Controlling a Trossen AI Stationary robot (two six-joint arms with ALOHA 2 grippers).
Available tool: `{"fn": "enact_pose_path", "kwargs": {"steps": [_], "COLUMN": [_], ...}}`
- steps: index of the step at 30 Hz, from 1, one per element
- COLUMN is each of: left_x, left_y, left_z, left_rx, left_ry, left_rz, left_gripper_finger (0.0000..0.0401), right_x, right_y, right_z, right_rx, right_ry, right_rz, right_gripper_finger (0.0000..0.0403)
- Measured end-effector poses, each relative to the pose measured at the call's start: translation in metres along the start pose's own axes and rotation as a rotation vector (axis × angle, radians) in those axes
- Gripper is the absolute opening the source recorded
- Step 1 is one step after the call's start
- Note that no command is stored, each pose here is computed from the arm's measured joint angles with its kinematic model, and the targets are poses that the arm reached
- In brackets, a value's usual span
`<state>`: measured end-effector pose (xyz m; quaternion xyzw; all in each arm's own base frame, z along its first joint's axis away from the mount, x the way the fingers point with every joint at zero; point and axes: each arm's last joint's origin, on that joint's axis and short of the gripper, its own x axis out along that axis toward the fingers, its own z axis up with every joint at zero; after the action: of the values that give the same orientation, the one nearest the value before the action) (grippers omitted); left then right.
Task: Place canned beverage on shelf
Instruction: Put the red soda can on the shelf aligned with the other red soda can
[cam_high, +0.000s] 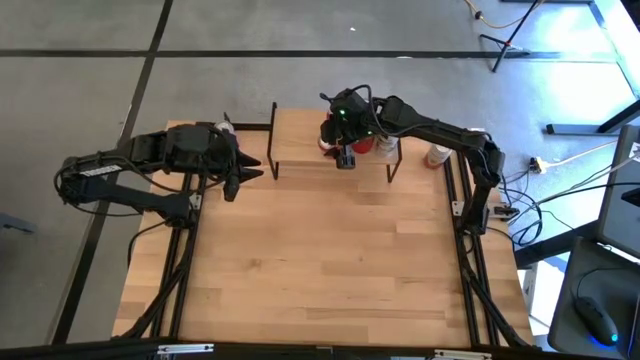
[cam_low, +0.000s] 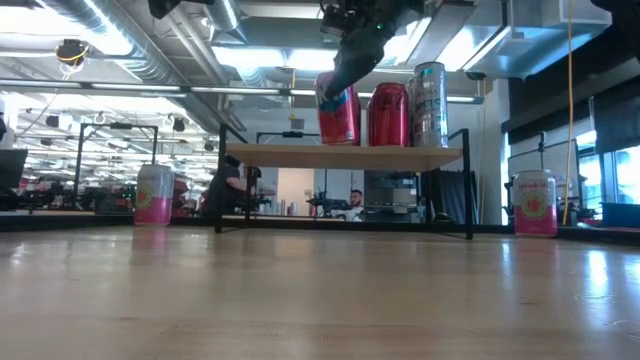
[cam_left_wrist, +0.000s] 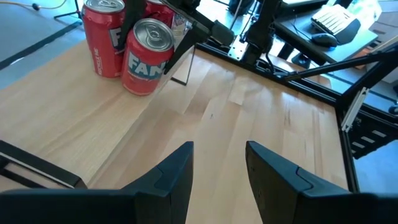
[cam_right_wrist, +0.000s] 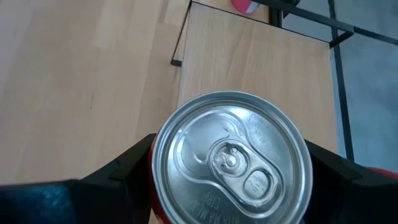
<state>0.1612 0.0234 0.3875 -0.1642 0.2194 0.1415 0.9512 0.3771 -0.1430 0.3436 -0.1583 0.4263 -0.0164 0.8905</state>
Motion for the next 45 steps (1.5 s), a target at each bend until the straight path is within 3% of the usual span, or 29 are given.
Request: {"fn": "enact_pose_path", "kwargs": {"steps": [3, 7, 9, 21, 32, 41, 45], "left_x": [0.000, 0.000, 0.000, 0.000, 0.000, 0.000, 0.000], "left_y": [0.000, -0.001, -0.002, -0.002, -0.002, -0.002, -0.002], "left_z": [0.000, 0.000, -0.001, -0.001, -0.001, -0.001, -0.001], "left_rx": [0.000, 0.001, 0.001, 0.001, 0.017, 0.038, 0.048], "left_ry": [0.001, 0.013, 0.019, 0.024, 0.020, 0.021, 0.021], "left_rz": [-0.004, -0.038, -0.055, -0.071, -0.060, -0.064, -0.065], "left_gripper_finger": [0.0142, 0.0142, 0.0142, 0.0142, 0.0142, 0.0142, 0.0142], "right_x": [0.000, 0.001, 0.001, -0.003, -0.032, -0.017, -0.018], "right_y": [0.000, 0.000, -0.002, -0.003, -0.010, -0.005, -0.006], "right_z": [0.000, -0.001, 0.000, 0.003, 0.017, 0.007, 0.006], "right_rx": [0.004, 0.019, 0.034, 0.048, 0.074, 0.102, 0.104], "right_ry": [0.012, 0.022, 0.023, 0.018, -0.012, 0.061, 0.079], "right_rz": [-0.018, -0.027, -0.049, -0.068, -0.102, -0.078, -0.118], "right_gripper_finger": [0.0286, 0.0367, 0.0386, 0.0328, 0.0329, 0.0330, 0.0330]}}
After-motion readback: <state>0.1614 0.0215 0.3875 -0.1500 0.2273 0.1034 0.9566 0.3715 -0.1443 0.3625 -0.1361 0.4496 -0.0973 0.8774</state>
